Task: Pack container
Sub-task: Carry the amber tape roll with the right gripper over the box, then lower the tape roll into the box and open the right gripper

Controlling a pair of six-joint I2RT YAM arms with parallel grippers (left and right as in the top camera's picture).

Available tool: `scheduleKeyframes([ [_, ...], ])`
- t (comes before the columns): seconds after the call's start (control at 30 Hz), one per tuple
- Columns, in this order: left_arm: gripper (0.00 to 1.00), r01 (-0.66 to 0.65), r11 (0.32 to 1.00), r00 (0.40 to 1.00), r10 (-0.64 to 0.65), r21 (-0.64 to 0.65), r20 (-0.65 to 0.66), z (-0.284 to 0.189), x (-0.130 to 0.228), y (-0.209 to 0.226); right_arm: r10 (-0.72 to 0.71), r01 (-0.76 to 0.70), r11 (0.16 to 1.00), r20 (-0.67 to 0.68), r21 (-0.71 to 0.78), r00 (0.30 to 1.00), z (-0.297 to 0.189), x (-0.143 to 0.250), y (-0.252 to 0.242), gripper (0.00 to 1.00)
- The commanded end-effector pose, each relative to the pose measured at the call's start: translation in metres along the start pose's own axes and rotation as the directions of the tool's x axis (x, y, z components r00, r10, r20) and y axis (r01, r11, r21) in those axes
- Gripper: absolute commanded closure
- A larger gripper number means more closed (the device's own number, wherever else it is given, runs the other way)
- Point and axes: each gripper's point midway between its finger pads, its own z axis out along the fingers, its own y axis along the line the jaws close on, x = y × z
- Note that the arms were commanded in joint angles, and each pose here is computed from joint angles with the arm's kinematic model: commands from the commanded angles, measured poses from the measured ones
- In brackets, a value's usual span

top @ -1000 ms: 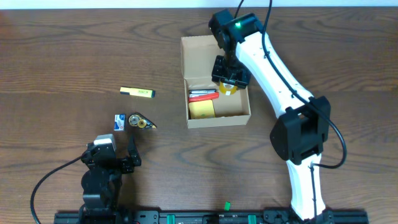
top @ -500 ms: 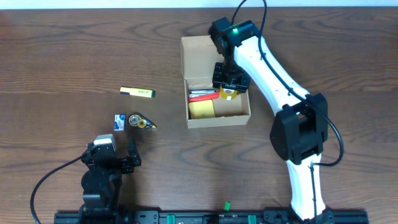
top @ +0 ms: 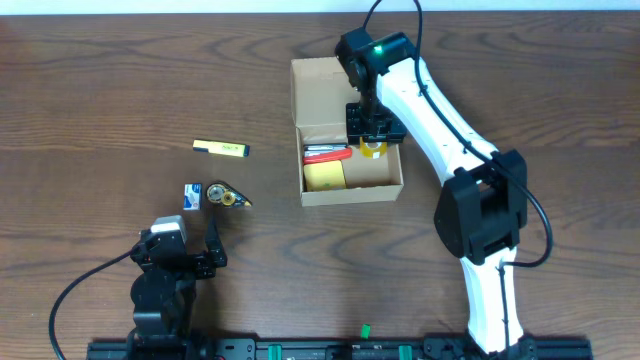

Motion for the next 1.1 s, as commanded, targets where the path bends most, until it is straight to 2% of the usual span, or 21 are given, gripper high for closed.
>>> scheduleKeyframes([
  [0.0, 0.05, -0.011, 1.0, 1.0, 0.011, -0.02, -0.017, 0.003, 0.008, 0.004, -0.004, 0.003, 1.0, 0.018, 0.018, 1.0, -0.003, -0.004, -0.01, 0.49],
  [0.13, 0.05, -0.011, 1.0, 1.0, 0.011, -0.02, -0.017, 0.003, 0.008, 0.004, -0.004, 0.003, 1.0, 0.019, 0.017, 1.0, -0.003, -0.005, -0.01, 0.41],
  [0.33, 0.05, -0.011, 1.0, 1.0, 0.011, -0.02, -0.017, 0.003, 0.008, 0.004, -0.003, 0.002, 1.0, 0.037, 0.008, 0.999, -0.003, -0.009, -0.008, 0.34],
  [0.63, 0.05, -0.011, 1.0, 1.0, 0.011, -0.02, -0.017, 0.003, 0.008, 0.004, 0.011, -0.01, 1.0, 0.065, -0.007, 0.998, -0.004, -0.016, -0.004, 0.34],
  [0.87, 0.05, -0.011, 1.0, 1.0, 0.011, -0.02, -0.017, 0.003, 0.008, 0.004, 0.046, -0.024, 0.989, 0.151, -0.145, 0.987, -0.02, -0.041, 0.019, 0.34],
  [0.9, 0.05, -0.011, 1.0, 1.0, 0.011, -0.02, -0.017, 0.003, 0.008, 0.004, 0.048, -0.023, 0.988, 0.161, -0.154, 0.986, -0.024, -0.043, 0.02, 0.34],
  [1.07, 0.05, -0.011, 1.0, 1.0, 0.011, -0.02, -0.017, 0.003, 0.008, 0.004, -0.019, 0.067, 0.982, 0.262, -0.177, 0.965, -0.053, -0.061, 0.026, 0.53],
])
